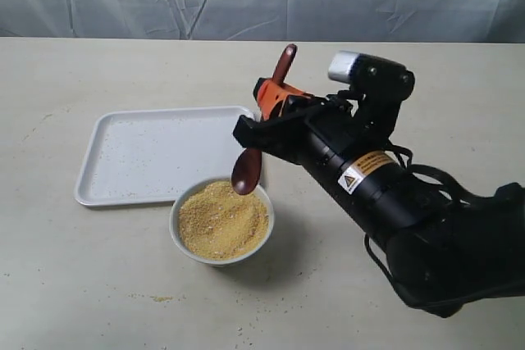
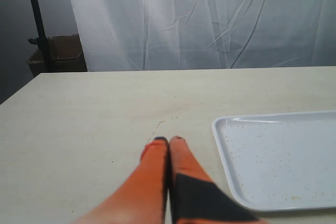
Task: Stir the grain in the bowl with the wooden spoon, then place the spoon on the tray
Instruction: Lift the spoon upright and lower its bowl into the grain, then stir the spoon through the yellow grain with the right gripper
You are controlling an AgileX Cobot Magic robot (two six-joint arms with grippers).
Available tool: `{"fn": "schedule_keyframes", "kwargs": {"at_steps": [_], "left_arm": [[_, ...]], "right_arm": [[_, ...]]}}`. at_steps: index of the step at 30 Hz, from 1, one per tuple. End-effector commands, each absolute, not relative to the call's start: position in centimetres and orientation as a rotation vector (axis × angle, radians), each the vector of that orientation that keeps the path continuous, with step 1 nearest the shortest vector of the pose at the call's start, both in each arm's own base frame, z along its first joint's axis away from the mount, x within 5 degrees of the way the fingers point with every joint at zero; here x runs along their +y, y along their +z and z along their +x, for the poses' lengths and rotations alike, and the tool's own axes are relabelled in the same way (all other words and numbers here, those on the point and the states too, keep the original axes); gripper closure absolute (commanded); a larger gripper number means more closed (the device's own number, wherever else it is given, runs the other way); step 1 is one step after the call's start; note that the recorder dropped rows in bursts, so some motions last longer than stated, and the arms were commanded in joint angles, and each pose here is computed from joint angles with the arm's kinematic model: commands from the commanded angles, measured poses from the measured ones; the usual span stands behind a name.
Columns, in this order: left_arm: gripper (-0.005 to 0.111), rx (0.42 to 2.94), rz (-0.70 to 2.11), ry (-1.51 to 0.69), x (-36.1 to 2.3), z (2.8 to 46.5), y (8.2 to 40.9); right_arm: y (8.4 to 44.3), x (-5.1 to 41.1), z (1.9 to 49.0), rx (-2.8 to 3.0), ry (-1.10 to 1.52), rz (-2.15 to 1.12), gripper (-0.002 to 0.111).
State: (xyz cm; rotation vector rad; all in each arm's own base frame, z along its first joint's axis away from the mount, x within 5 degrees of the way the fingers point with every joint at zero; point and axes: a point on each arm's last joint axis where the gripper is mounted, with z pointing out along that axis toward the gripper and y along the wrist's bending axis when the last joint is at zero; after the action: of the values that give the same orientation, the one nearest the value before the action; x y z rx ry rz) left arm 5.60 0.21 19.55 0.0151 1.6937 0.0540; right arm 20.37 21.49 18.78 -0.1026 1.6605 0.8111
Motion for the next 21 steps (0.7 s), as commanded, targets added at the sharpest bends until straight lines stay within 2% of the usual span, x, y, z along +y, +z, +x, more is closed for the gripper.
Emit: {"fn": "schedule_keyframes", "kwargs": {"at_steps": [1, 13, 21], "left_arm": [[0.106, 1.690, 0.005, 0.053, 0.2, 5.6, 19.4], [0.106, 1.688, 0.005, 0.053, 0.2, 5.6, 19.5], [0.106, 1.688, 0.005, 0.053, 0.2, 5.6, 19.5]], "right_arm": [[17.5, 21.8, 20.5, 1.679, 0.716, -0.209, 0.109], [13.6, 23.3, 20.7, 1.694, 0.662, -0.414, 0.109], [13.7, 24.9, 20.4, 1.669, 0.786, -0.493, 0.109]]}}
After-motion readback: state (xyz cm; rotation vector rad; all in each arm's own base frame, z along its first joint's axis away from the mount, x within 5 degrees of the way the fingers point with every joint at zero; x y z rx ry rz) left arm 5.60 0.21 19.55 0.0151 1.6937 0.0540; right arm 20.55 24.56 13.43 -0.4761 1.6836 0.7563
